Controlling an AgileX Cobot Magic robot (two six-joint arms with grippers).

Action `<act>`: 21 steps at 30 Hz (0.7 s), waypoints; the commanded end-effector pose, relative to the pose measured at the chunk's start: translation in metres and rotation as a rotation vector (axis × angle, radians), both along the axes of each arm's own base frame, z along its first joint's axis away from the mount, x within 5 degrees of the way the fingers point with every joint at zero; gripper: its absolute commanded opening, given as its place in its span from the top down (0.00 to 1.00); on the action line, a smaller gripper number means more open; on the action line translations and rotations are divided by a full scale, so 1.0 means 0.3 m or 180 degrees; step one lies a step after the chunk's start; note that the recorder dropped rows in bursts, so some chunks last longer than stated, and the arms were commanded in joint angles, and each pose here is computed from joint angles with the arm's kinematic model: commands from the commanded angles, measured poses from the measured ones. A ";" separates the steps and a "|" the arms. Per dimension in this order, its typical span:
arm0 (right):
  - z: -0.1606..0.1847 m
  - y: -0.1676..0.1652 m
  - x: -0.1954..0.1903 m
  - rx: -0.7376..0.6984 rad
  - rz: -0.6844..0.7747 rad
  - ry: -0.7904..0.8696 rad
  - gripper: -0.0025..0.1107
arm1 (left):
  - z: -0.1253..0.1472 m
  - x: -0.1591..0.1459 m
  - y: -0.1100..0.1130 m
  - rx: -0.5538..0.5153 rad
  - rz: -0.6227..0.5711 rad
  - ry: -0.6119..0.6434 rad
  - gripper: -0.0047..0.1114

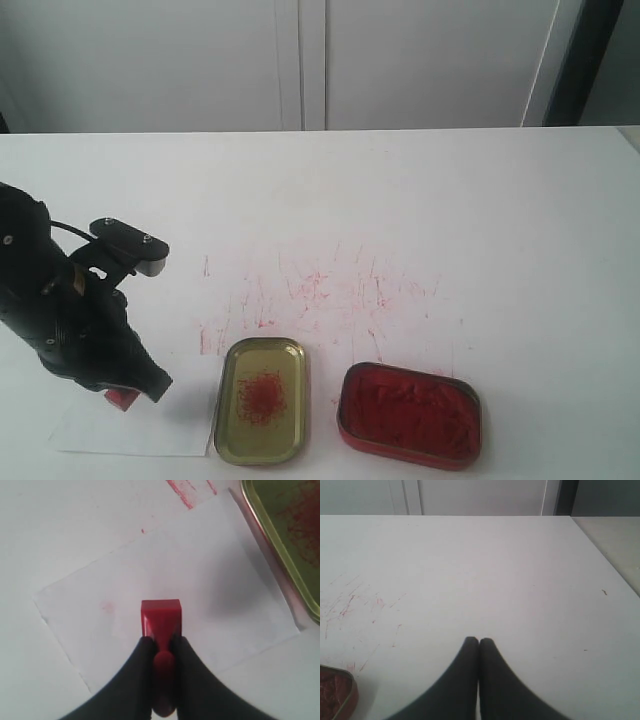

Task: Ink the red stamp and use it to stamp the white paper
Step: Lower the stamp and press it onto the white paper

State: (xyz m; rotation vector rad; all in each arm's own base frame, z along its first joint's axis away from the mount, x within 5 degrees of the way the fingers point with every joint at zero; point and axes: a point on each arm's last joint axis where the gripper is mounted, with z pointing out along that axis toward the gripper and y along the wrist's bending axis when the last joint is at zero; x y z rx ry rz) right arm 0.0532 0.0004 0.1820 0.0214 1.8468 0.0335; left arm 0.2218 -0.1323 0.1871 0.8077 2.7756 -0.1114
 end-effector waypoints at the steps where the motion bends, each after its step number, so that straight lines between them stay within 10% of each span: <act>1: -0.001 0.000 0.001 0.0000 0.0003 -0.0046 0.98 | 0.004 -0.011 0.012 0.0033 0.0069 0.0056 0.96; 21: -0.001 0.000 0.001 0.0000 0.0003 -0.0046 0.98 | -0.003 0.035 -0.020 -0.0024 0.0146 0.0232 0.96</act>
